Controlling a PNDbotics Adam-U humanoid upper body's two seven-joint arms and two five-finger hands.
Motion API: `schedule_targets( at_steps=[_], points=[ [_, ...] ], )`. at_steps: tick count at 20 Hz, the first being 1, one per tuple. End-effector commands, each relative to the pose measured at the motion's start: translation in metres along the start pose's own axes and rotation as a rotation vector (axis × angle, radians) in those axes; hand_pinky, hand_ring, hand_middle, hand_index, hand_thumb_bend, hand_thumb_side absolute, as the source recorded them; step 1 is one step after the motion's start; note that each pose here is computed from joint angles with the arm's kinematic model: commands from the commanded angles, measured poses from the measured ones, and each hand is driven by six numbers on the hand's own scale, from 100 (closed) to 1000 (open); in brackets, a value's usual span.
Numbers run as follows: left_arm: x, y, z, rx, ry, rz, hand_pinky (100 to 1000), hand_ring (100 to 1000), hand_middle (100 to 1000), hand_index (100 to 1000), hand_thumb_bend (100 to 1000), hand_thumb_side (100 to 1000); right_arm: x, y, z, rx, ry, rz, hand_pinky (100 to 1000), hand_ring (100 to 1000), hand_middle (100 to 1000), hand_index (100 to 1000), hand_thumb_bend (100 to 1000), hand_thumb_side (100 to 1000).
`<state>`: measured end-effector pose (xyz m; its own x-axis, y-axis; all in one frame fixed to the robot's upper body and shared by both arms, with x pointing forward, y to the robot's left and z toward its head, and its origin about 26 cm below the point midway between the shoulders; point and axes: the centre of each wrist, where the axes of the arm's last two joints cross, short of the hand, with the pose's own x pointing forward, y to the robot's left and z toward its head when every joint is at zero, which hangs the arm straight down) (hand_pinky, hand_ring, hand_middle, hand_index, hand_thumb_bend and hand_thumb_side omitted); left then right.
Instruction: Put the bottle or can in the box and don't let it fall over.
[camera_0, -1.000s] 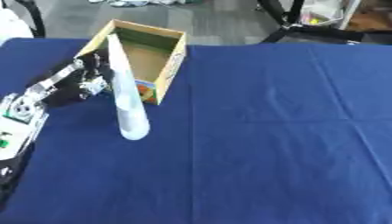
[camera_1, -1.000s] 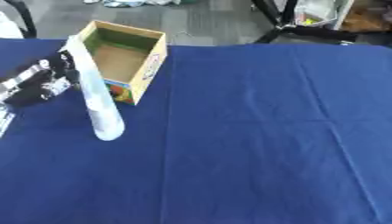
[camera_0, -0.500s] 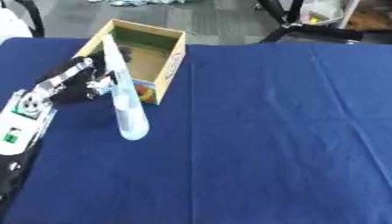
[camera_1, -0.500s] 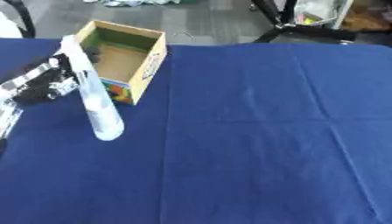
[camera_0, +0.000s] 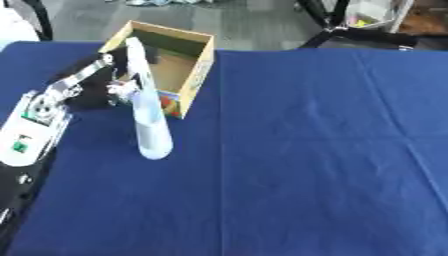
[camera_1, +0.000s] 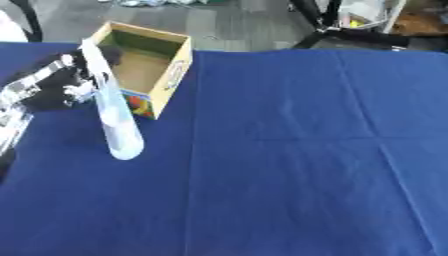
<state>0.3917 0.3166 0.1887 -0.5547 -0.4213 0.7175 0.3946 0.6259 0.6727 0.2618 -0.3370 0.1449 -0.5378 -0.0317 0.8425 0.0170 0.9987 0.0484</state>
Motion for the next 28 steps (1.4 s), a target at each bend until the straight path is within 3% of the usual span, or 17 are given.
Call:
schedule_targets(
  at_steps=[1,11,17,25,28],
  points=[
    [0.006,0.008,-0.002,0.009,0.003,-0.037,1000,970,880,793,100,458,0.007,0.001,-0.004,0.014,-0.020,0.005,952,1000,1000,1000,100,525],
    [-0.002,0.003,-0.003,-0.019,0.031,-0.042,1000,883,765,692,100,446,0.007,0.001,-0.004,0.014,-0.019,0.004,953,1000,1000,1000,100,524],
    [-0.006,-0.003,-0.004,-0.037,0.032,-0.010,1000,845,808,705,100,449,0.007,0.001,-0.004,0.013,-0.019,0.003,954,1000,1000,1000,100,524],
    [-0.009,-0.009,-0.004,-0.045,0.046,0.014,1000,786,761,670,100,451,0.007,0.001,-0.004,0.015,-0.018,0.002,954,1000,1000,1000,100,524],
    [-0.011,-0.012,-0.003,-0.046,0.060,0.031,1000,782,807,677,100,453,0.008,0.001,-0.005,0.015,-0.018,0.002,955,1000,1000,1000,100,524]
  ],
)
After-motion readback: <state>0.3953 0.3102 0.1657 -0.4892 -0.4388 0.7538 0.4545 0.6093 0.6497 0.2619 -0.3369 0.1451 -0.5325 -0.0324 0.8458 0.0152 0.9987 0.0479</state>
